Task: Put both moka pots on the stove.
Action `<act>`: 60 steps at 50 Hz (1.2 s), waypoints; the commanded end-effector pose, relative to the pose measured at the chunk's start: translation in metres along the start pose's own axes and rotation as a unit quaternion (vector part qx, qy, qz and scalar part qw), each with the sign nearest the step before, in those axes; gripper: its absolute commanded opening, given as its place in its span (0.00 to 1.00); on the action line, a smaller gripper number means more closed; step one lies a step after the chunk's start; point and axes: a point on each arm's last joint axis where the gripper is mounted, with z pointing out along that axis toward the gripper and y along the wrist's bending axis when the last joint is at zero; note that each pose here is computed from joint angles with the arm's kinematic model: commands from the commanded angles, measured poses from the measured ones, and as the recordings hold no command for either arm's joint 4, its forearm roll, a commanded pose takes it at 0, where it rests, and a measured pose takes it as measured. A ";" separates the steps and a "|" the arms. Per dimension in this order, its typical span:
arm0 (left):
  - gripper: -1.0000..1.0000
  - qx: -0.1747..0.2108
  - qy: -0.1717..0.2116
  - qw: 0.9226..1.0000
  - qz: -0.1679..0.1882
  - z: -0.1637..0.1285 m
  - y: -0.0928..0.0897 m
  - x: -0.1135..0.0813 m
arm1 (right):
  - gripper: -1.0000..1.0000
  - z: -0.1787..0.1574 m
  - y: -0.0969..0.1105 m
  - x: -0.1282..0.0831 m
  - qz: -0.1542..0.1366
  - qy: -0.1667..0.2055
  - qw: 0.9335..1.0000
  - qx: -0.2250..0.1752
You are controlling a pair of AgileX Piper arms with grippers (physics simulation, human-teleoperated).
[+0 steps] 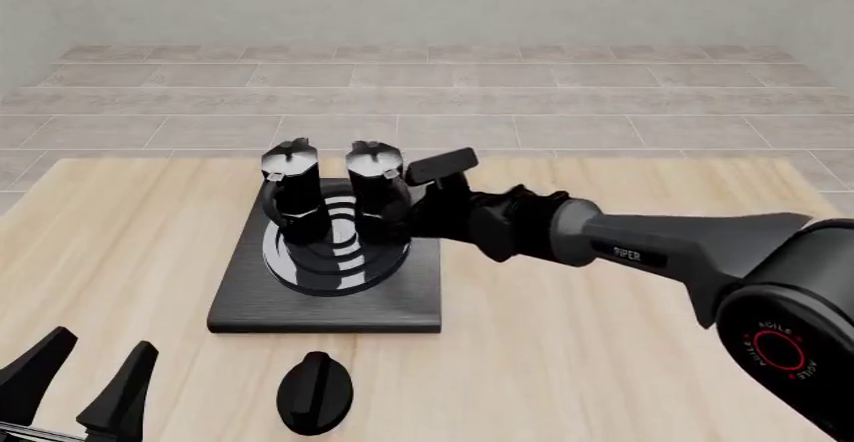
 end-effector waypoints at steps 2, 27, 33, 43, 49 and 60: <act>1.00 -0.002 -0.001 1.000 -0.001 0.000 0.000 0.000 | 1.00 -0.020 -0.004 0.006 -0.004 -0.001 1.000 0.003; 1.00 -0.001 -0.001 1.000 -0.001 0.000 0.000 0.000 | 1.00 -0.093 -0.004 0.026 -0.012 -0.013 1.000 -0.001; 1.00 -0.002 -0.001 1.000 -0.001 0.000 0.000 0.000 | 1.00 -0.107 -0.002 0.032 -0.011 -0.016 1.000 -0.003; 1.00 -0.002 -0.001 1.000 -0.001 0.000 0.000 0.000 | 1.00 -0.146 -0.007 0.041 -0.011 -0.028 1.000 0.000; 1.00 -0.002 -0.001 1.000 -0.001 0.000 0.000 0.000 | 1.00 -0.166 -0.011 0.048 -0.010 -0.034 0.999 0.003; 1.00 -0.002 -0.001 1.000 -0.001 0.000 0.000 0.000 | 1.00 -0.197 -0.016 0.063 -0.002 -0.046 0.999 0.010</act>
